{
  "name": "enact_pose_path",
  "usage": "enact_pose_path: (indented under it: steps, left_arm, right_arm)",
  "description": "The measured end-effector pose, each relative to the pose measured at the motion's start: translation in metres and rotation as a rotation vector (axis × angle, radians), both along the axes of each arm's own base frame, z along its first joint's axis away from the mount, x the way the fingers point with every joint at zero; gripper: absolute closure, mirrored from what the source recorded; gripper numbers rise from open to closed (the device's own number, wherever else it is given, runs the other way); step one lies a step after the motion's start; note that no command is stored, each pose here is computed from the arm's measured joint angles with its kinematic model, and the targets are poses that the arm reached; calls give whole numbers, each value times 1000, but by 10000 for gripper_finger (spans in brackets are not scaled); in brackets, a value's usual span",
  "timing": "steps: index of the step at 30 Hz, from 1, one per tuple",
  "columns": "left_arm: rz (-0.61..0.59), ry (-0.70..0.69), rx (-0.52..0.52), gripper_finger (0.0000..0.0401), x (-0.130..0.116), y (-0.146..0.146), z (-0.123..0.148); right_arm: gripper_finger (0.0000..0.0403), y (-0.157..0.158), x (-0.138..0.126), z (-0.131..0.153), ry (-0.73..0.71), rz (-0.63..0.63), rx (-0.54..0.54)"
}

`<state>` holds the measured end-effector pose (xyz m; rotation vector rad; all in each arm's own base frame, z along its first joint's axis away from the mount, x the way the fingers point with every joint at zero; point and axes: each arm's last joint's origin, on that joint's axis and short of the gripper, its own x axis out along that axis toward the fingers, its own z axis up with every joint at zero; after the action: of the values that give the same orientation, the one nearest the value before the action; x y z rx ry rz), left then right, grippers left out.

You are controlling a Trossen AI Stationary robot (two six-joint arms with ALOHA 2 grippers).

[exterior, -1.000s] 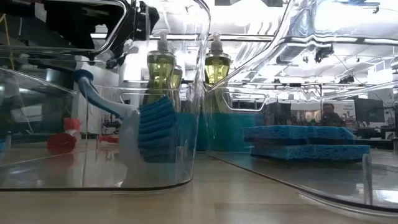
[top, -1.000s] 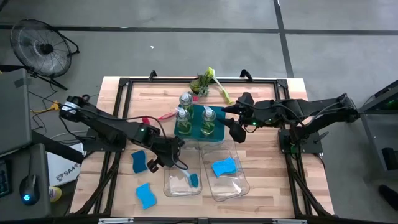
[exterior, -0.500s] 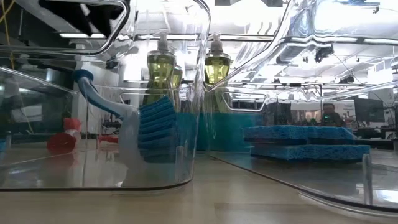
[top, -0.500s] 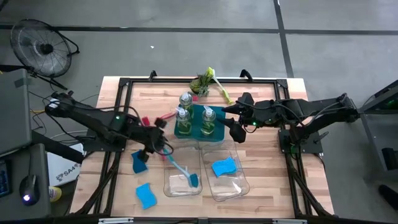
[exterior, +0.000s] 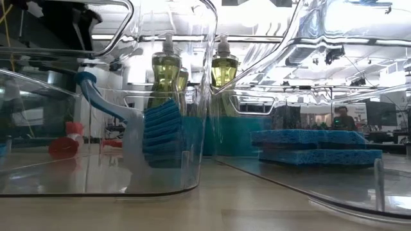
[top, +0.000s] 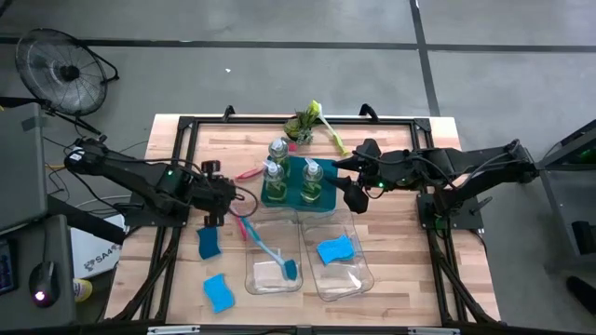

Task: Pick & Place Kitchen Sink Supplies
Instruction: Put the blue sponge into the right transparent bin

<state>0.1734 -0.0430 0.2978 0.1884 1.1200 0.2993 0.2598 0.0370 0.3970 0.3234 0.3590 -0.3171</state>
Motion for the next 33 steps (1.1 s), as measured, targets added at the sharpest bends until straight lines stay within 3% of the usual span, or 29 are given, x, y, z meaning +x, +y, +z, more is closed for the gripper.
enact_pose_path:
  steps: [7, 13, 21, 27, 33]
  left_arm:
    - [292, 0, -57, 247, -11, 4, -3]
    - [410, -30, -74, 247, -14, 5, -3]
    - [374, 20, -133, 247, -14, 3, -4]
    - [308, 122, -300, 247, -17, -2, -24]
    - [286, 118, -500, 247, -17, -21, -59]
  right_arm:
    - [185, 0, 0, -1, 3, -13, 18]
    - [185, 0, 0, -1, 0, -22, 25]
    - [185, 0, -1, -3, 21, -2, 46]
    - [185, 0, -6, -12, 111, -33, 92]
    - [185, -1, -10, -18, 173, -62, 132]
